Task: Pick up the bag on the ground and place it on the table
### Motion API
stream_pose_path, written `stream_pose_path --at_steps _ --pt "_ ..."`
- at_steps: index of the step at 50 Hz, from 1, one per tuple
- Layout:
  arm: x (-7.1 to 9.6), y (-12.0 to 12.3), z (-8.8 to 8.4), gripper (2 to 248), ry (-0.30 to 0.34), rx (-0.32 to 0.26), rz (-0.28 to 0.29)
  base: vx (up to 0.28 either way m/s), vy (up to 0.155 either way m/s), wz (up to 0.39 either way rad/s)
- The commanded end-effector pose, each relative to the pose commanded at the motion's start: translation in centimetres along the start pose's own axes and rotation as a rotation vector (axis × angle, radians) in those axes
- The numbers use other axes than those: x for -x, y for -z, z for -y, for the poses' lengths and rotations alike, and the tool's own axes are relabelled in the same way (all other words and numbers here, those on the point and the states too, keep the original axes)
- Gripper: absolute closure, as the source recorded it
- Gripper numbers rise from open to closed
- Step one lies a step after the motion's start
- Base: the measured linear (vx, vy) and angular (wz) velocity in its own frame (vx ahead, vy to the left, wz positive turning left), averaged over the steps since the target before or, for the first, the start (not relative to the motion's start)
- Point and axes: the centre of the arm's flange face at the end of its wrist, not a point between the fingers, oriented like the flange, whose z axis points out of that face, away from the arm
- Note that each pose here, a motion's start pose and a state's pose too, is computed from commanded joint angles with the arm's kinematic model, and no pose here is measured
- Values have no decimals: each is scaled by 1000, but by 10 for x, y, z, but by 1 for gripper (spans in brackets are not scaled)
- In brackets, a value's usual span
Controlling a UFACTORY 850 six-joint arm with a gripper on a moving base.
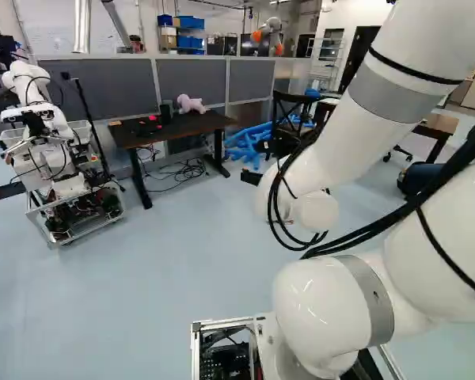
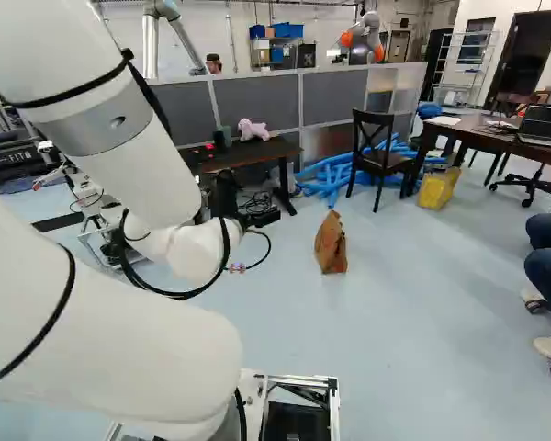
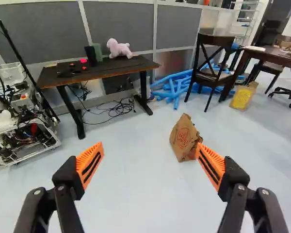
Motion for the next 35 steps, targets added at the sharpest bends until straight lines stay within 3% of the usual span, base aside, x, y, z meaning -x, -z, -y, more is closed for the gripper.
stream_pose_path --at_steps 35 --pt "0 0 0 3 0 0 0 106 -109 4"
